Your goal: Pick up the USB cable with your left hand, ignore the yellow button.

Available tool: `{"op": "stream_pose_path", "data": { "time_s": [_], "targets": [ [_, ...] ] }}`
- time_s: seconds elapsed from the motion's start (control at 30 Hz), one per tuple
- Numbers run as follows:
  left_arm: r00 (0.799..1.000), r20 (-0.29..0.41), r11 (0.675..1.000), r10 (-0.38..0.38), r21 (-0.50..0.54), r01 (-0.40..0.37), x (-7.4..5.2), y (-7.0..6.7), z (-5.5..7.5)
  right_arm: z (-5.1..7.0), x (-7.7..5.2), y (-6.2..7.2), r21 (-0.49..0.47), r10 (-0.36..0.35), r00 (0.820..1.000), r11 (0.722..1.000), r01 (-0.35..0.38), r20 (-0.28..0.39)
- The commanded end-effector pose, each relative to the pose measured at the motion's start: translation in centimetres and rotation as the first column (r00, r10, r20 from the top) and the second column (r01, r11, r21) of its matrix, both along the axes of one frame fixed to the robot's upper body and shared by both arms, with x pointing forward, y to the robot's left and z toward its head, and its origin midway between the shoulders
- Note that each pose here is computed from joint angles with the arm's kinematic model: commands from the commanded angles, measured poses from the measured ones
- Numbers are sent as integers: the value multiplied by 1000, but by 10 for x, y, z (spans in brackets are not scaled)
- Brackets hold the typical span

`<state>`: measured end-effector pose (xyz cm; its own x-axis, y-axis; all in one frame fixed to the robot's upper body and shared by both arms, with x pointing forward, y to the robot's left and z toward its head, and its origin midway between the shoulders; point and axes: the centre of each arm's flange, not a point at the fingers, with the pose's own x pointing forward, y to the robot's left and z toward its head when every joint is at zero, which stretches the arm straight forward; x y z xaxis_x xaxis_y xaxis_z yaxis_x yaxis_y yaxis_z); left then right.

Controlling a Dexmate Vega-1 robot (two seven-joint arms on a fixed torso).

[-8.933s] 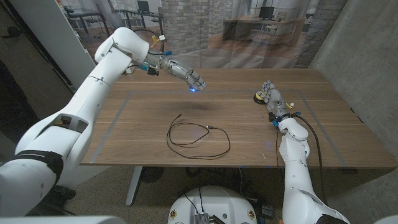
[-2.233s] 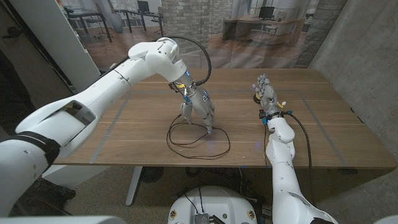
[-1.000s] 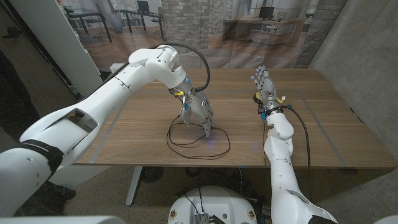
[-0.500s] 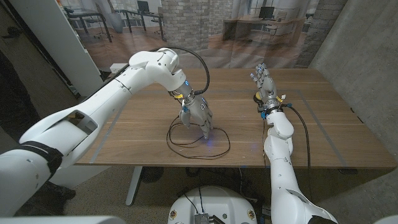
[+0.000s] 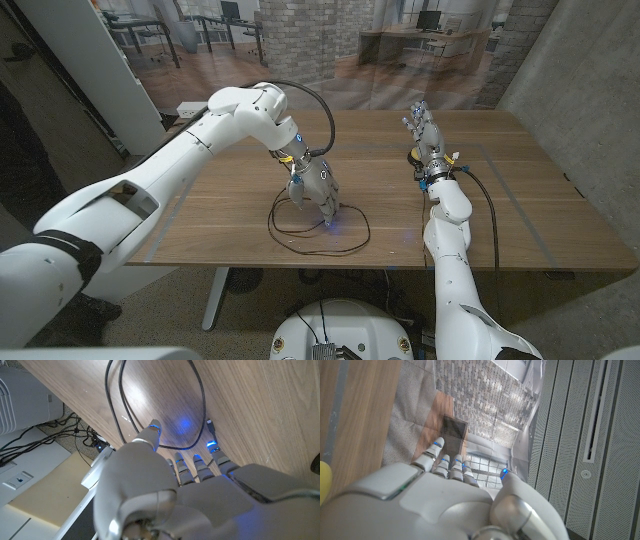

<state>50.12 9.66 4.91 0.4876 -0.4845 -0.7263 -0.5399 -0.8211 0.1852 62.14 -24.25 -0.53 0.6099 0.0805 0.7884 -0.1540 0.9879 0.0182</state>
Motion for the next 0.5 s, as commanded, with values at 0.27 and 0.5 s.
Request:
{"op": "stream_pose_path", "data": {
  "time_s": [0.27,0.5],
  "targets": [
    [1000,-10,1000,12,9,-12,9,4,-13,1,-3,1,1,-6,1000,1000,6,12],
    [1000,-10,1000,9,20,-9,8,4,-14,0,-6,0,6,-11,1000,1000,11,16]
  ]
}}
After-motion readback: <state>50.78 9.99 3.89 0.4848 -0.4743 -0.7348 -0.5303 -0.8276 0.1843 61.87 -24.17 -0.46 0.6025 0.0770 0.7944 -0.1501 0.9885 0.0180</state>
